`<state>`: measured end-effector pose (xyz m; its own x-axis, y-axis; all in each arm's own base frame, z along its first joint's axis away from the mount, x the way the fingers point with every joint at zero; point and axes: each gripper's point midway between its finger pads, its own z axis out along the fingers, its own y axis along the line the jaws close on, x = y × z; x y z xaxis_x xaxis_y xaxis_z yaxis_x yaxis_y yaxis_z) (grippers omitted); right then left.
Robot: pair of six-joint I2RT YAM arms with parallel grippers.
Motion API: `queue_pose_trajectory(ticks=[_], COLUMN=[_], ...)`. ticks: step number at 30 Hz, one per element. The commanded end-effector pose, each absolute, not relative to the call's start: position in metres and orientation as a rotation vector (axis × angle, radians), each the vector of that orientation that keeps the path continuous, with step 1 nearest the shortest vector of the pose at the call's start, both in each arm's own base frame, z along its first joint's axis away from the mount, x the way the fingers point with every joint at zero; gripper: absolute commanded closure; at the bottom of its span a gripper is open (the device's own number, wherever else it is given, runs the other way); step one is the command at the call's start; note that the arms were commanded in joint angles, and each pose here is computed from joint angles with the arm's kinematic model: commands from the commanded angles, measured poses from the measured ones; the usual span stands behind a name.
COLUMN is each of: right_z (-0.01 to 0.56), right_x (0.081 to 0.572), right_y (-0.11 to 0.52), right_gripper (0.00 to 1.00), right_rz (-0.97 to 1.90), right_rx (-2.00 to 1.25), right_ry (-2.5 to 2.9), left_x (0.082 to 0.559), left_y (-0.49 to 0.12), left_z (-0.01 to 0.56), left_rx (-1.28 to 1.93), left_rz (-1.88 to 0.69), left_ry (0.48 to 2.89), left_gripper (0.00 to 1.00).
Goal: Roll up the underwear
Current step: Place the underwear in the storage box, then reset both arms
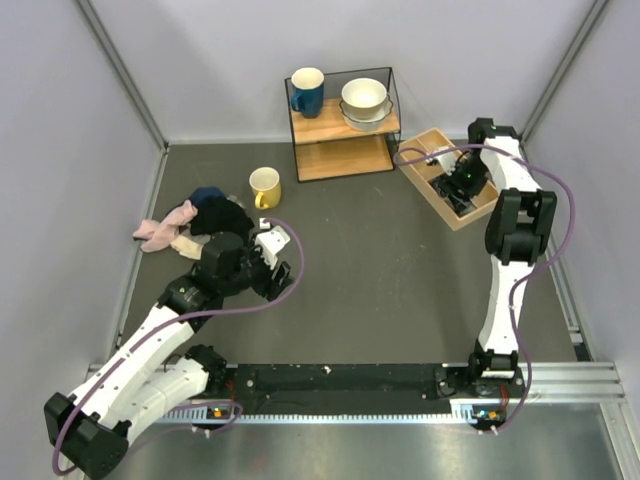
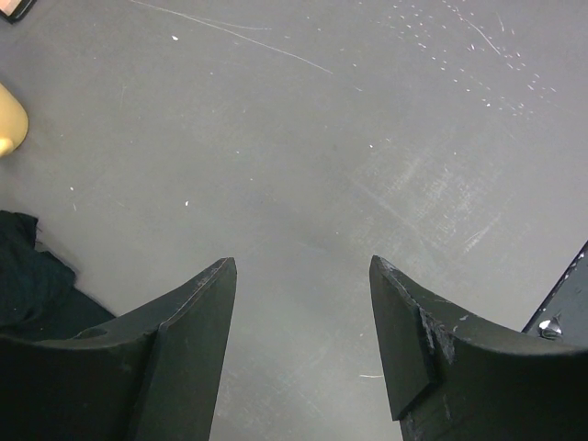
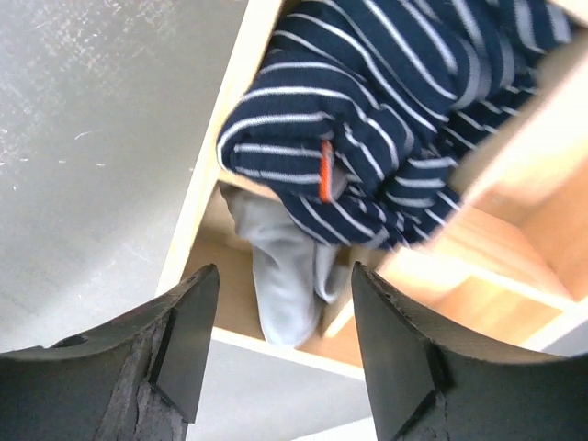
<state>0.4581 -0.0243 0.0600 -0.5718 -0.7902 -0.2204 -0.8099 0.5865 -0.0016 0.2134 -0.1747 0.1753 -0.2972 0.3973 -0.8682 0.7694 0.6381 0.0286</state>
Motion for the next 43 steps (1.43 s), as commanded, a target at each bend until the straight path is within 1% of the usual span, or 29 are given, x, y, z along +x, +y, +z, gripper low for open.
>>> queue_pose_trajectory(ticks=[1, 6, 8, 10, 11, 12, 13, 14, 15, 16, 17, 18, 19, 20, 21, 22, 23, 24, 25, 27, 28, 34, 43], right_z=[0.128, 0.16, 0.185, 0.207, 0.235, 0.247, 0.26, 0.301, 0.303, 0.319, 0.33, 0.333, 0.351, 0.352, 0.357, 0.357, 0.358, 0.356, 0.366, 0.369, 0.378, 0.4, 0.423], right_x=[0.473, 0.463, 0.458, 0.451, 0.442, 0.439, 0.436, 0.422, 0.423, 0.417, 0.412, 0.389, 0.395, 0.389, 0.371, 0.365, 0.358, 0.351, 0.338, 0.323, 0.31, 0.275, 0.26], right_y=[-0.032, -0.031, -0.027, -0.016, -0.015, -0.002, 0.001, 0.006, 0.004, 0.003, -0.001, -0.003, -0.012, -0.021, -0.017, -0.016, -0.024, -0.027, -0.03, -0.044, -0.045, -0.041, -0.027], right_gripper=[0.38, 0.38, 0.38, 0.37, 0.36, 0.35, 0.29, 0.02, 0.01, 0.01, 0.01, 0.01, 0.01, 0.01, 0.01, 0.01, 0.01, 0.01, 0.01, 0.01, 0.01, 0.01, 0.01], right_rz=[-0.026, -0.051, -0.054, 0.006, 0.012, 0.119, 0.158, 0.15, 0.219, 0.218, 0.222, 0.277, 0.234, 0.201, 0.208, 0.21, 0.174, 0.18, 0.142, 0.06, 0.034, -0.019, 0.018], right_rx=[-1.322, -1.275, -1.231, -1.142, -1.084, -0.985, -0.914, -0.851, -0.73, -0.673, -0.605, -0.423, -0.322, -0.225, -0.188, -0.153, -0.073, 0.024, 0.059, 0.154, 0.161, 0.143, 0.079], right_ry=[2.461, 2.429, 2.385, 2.347, 2.295, 2.25, 2.214, 2.106, 2.067, 2.006, 1.964, 1.966, 1.886, 1.886, 1.863, 1.86, 1.863, 1.872, 1.848, 1.853, 1.825, 1.753, 1.689], left_x=[0.215, 0.214, 0.214, 0.216, 0.218, 0.221, 0.224, 0.227, 0.228, 0.229, 0.23, 0.228, 0.225, 0.219, 0.216, 0.209, 0.2, 0.195, 0.193, 0.182, 0.182, 0.171, 0.161], left_y=[-0.177, -0.177, -0.176, -0.176, -0.174, -0.173, -0.171, -0.165, -0.164, -0.162, -0.154, -0.15, -0.147, -0.141, -0.136, -0.132, -0.126, -0.123, -0.115, -0.104, -0.1, -0.089, -0.084], left_z=[0.18, 0.184, 0.186, 0.192, 0.197, 0.206, 0.212, 0.221, 0.232, 0.24, 0.252, 0.267, 0.277, 0.303, 0.314, 0.32, 0.343, 0.351, 0.358, 0.373, 0.375, 0.383, 0.382], left_rx=[0.932, 0.916, 0.902, 0.865, 0.838, 0.761, 0.707, 0.646, 0.604, 0.538, 0.467, 0.397, 0.367, 0.337, 0.299, 0.298, 0.29, 0.276, 0.242, 0.23, 0.217, 0.217, 0.214], left_rz=[-0.509, -0.51, -0.509, -0.516, -0.509, -0.523, -0.519, -0.499, -0.509, -0.523, -0.505, -0.524, -0.53, -0.537, -0.537, -0.54, -0.547, -0.552, -0.531, -0.518, -0.497, -0.464, -0.469], left_ry=[1.888, 1.882, 1.878, 1.873, 1.861, 1.86, 1.857, 1.84, 1.824, 1.821, 1.801, 1.793, 1.778, 1.728, 1.716, 1.72, 1.66, 1.637, 1.622, 1.587, 1.59, 1.611, 1.614], left_gripper=[0.35, 0.35, 0.34, 0.32, 0.3, 0.28, 0.25, 0.23, 0.22, 0.13, 0.08, 0.01, 0.01, 0.01, 0.01, 0.01, 0.01, 0.01, 0.01, 0.01, 0.01, 0.01, 0.01])
